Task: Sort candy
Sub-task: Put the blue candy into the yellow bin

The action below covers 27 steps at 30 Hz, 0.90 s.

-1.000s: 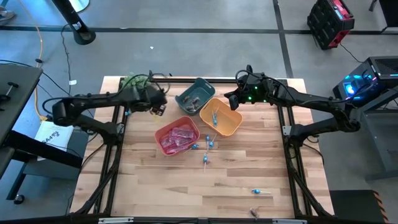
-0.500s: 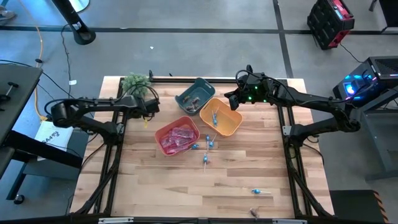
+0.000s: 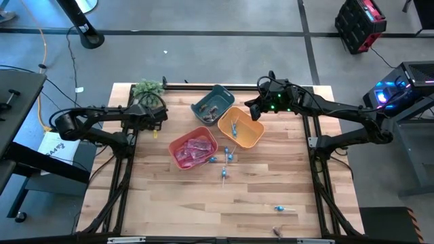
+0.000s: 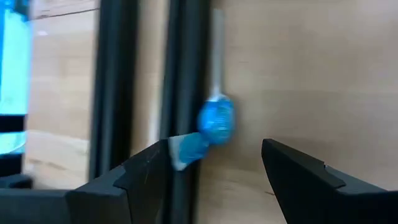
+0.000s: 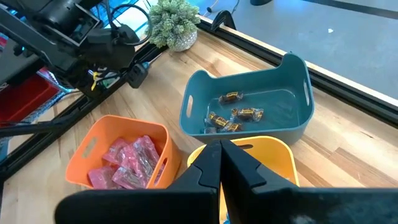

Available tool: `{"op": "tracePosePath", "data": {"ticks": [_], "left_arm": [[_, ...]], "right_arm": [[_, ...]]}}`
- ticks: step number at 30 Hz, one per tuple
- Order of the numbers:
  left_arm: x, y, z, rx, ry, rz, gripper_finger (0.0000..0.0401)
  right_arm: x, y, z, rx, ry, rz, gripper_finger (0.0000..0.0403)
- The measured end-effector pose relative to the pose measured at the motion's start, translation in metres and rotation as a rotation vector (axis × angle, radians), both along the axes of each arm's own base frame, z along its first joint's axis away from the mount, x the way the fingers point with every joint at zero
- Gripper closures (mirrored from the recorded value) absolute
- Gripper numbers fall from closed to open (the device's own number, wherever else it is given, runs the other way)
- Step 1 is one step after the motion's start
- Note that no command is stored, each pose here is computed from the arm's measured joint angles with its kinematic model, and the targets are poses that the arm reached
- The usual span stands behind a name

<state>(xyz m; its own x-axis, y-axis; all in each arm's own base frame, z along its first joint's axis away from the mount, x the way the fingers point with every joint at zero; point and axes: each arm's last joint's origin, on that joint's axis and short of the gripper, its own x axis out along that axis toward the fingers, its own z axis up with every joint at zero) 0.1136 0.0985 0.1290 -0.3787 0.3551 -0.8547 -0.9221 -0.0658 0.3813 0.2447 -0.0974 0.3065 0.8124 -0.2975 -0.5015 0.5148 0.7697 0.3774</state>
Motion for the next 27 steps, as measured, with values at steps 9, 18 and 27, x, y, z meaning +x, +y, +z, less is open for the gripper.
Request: {"op": "tracePosePath", "data": {"ticks": [9,18,27], "left_arm": [[0.017,0.006,0.011,0.022,-0.100,-0.049,0.0151],[0.022,0.009,0.013,0.044,-0.129,-0.061,0.0151],[0.016,0.011,0.009,0.128,-0.167,0.108,0.0151]], "right_arm": [[0.003,-0.001,-0.003,-0.003,0.012,0.004,0.0403],[0.013,-0.005,-0.016,0.031,0.049,0.002,0.0403],[0.015,-0.006,-0.020,0.038,0.060,0.004,0.0403]]}}
